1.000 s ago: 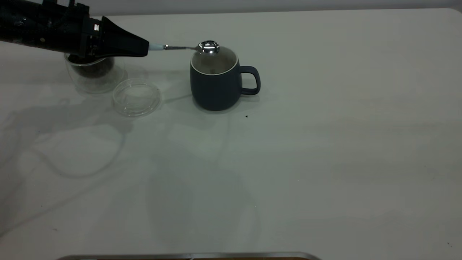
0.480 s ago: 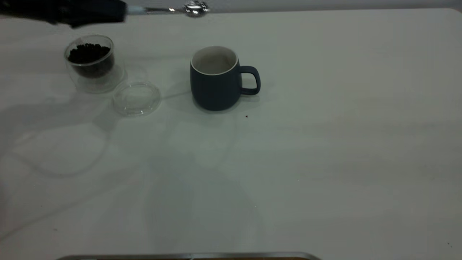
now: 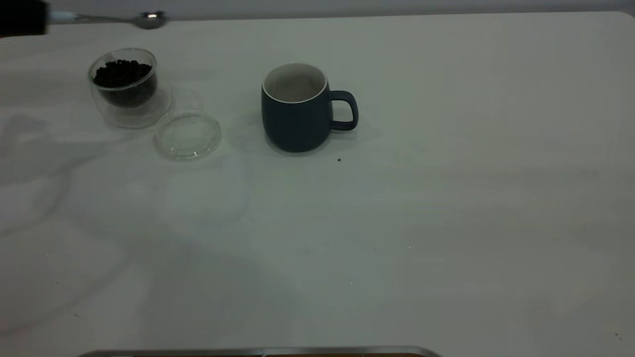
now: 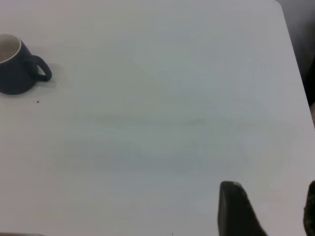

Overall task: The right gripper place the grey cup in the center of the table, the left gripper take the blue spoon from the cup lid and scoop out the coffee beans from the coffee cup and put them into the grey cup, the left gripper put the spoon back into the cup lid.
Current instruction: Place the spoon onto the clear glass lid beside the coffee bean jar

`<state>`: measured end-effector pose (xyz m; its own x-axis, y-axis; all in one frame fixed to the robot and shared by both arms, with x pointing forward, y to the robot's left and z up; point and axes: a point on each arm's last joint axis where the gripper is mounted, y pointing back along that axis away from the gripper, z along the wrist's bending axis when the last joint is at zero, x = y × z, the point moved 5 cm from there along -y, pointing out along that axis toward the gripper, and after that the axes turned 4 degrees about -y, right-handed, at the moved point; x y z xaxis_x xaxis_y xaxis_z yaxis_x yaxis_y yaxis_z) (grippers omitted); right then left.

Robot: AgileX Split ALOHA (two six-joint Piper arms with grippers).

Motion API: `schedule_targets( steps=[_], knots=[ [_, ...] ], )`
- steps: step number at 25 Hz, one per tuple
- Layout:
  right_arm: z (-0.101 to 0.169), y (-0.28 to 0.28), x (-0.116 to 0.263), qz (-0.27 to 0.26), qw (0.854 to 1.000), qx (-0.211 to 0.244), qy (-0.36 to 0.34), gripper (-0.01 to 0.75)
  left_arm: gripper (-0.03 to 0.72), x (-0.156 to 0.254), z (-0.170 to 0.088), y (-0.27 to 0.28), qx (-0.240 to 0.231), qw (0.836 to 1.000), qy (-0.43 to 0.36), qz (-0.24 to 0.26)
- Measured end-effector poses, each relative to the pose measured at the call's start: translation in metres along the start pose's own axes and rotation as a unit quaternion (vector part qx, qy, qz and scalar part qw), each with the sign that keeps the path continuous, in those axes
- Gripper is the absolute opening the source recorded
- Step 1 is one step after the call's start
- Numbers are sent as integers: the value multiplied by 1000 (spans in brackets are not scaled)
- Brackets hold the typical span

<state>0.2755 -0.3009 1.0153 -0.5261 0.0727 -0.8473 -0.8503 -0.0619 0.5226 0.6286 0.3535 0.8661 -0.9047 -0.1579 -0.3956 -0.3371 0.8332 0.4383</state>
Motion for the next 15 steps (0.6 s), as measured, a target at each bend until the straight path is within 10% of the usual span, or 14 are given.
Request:
schedule_targets(
  steps=[15],
  knots=[
    [0,0,0,0,1000,0,0,375,132,36,47,-25,-60,994,45,78]
  ],
)
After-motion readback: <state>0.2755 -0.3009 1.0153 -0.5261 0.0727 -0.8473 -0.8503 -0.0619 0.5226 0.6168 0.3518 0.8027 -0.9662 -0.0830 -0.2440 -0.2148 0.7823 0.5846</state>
